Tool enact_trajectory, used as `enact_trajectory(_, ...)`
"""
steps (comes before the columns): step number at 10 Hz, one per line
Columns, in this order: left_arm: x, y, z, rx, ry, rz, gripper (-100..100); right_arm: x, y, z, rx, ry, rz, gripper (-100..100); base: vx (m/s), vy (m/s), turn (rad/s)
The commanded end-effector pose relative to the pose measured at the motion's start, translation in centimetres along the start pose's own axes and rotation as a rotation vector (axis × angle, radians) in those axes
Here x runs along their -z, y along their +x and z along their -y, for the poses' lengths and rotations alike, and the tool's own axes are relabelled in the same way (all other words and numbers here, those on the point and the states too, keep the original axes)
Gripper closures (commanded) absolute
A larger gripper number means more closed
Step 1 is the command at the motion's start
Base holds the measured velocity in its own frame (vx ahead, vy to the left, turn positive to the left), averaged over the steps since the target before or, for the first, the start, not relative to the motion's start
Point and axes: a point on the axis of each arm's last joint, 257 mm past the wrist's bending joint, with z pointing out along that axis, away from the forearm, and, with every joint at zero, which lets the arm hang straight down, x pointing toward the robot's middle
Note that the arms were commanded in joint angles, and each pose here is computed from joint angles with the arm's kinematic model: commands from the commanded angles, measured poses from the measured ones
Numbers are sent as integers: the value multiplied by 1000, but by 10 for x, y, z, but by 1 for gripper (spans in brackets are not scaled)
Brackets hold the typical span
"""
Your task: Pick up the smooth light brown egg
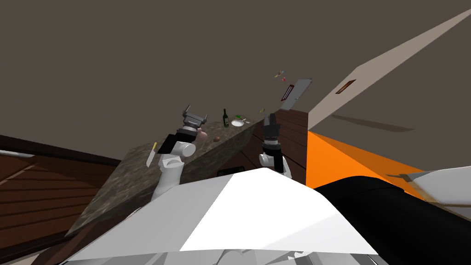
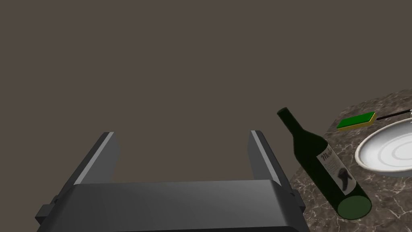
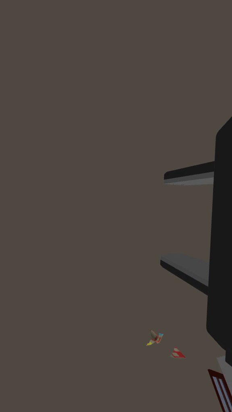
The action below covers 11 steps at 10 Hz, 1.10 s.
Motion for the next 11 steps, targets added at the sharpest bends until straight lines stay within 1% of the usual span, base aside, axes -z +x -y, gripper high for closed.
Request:
enact_trajectory(1,-2,-5,-7,13,-29,21,-100,0,0,0,0,0,0,0,0,0,0)
enact_trajectory(2,-14,-2,-14,80,-61,16,-100,0,0,0,0,0,0,0,5,-9,-84)
enact_trajectory(4,-13,-8,-21,79,-87,41,-100,0,0,0,0,0,0,0,2,-4,-27)
enact_trajectory(5,-24,-5,-28,141,-122,42,-100,0,0,0,0,0,0,0,3,-8,-84)
enact_trajectory(7,-23,-10,-34,140,-146,64,-100,0,0,0,0,0,0,0,3,-3,-31)
enact_trajectory(8,-33,-7,-41,195,-181,68,-100,0,0,0,0,0,0,0,3,-7,-96)
enact_trajectory(9,-32,-11,-47,194,-200,86,-100,0,0,0,0,0,0,0,3,-3,-52)
enact_trajectory(10,-32,-13,-48,194,-205,92,-100,0,0,0,0,0,0,0,1,-1,12)
enact_trajectory(11,-41,-11,-56,243,-244,102,-100,0,0,0,0,0,0,0,2,-4,-89)
